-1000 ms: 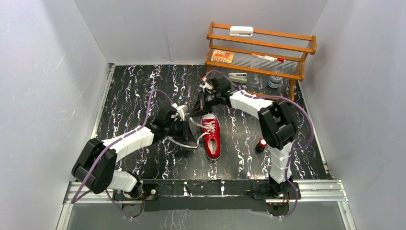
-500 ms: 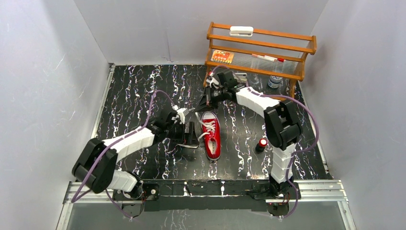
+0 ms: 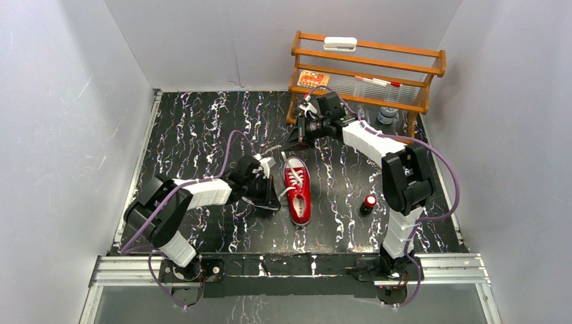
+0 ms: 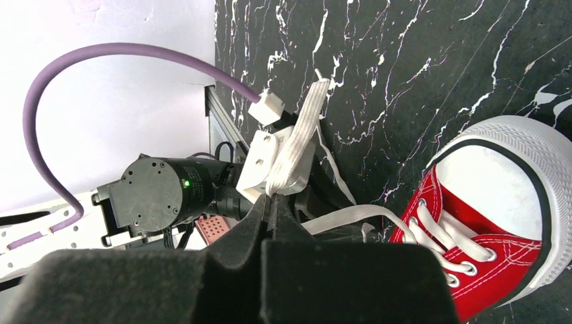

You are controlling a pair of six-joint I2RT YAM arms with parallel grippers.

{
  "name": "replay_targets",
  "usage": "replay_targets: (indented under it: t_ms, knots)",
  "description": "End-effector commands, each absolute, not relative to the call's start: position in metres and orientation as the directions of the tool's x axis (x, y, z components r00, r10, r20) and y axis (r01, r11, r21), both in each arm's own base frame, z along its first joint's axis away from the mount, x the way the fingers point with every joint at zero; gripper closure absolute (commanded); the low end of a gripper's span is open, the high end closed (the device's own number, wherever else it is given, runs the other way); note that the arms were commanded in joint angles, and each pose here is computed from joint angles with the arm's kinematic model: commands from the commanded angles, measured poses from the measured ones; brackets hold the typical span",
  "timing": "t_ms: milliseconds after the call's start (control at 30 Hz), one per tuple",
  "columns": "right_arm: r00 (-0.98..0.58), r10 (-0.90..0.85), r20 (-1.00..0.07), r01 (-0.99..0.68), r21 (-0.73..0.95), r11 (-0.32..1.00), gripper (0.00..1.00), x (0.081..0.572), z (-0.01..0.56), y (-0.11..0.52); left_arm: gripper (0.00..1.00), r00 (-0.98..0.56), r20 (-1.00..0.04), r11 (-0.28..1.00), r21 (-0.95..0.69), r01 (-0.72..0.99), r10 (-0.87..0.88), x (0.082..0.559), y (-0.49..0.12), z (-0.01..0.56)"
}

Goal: Tie the shoes

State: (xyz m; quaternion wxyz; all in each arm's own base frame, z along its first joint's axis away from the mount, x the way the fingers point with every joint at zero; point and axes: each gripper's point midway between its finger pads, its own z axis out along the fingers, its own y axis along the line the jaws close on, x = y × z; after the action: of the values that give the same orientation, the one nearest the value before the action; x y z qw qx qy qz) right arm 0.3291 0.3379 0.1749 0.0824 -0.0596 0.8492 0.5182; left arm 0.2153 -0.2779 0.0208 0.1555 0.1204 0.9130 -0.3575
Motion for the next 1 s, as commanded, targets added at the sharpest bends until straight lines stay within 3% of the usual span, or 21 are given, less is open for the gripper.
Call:
replay_targets:
  t_ms: [0,267,533,567,667,700,733,867,967]
  knots:
    - [-0.970,-0.032,-0.242,-0.232,0.872,0.430,1.00,0.325,0.185,0.338,1.00,-0.900,-0.432,0.695,-0.628,0.351,0.065,0.214,-0.278,0.053]
    - [-0.975,-0.059,-0.214,-0.218,0.878,0.426,1.00,0.320,0.164,0.355,1.00,-0.903,-0.426,0.616,-0.697,0.367,0.055,0.192,-0.283,0.104]
    - [-0.966,-0.206,-0.157,-0.233,0.876,0.422,0.98,0.284,0.130,0.402,1.00,-0.913,-0.404,0.534,-0.761,0.368,0.054,0.179,-0.292,0.140]
    - [-0.962,-0.223,-0.156,-0.239,0.874,0.422,0.93,0.281,0.129,0.404,1.00,-0.913,-0.404,0.525,-0.767,0.369,0.052,0.179,-0.293,0.144]
    - [-0.957,-0.227,-0.183,-0.267,0.864,0.427,0.64,0.292,0.143,0.397,1.00,-0.924,-0.377,0.535,-0.770,0.348,0.058,0.179,-0.294,0.148]
    - [-0.960,-0.200,-0.194,-0.266,0.849,0.456,0.49,0.308,0.158,0.371,1.00,-0.928,-0.368,0.552,-0.763,0.337,0.059,0.183,-0.295,0.150]
    - [-0.957,-0.191,-0.221,-0.286,0.835,0.470,0.43,0.311,0.168,0.352,1.00,-0.930,-0.363,0.562,-0.757,0.333,0.061,0.186,-0.296,0.151]
    - [-0.948,-0.150,-0.280,-0.316,0.780,0.540,0.31,0.309,0.174,0.294,1.00,-0.940,-0.338,0.566,-0.767,0.303,0.046,0.195,-0.303,0.154]
    - [-0.933,-0.177,-0.312,-0.356,0.739,0.572,0.29,0.285,0.165,0.271,1.00,-0.957,-0.288,0.570,-0.781,0.256,0.035,0.203,-0.309,0.154]
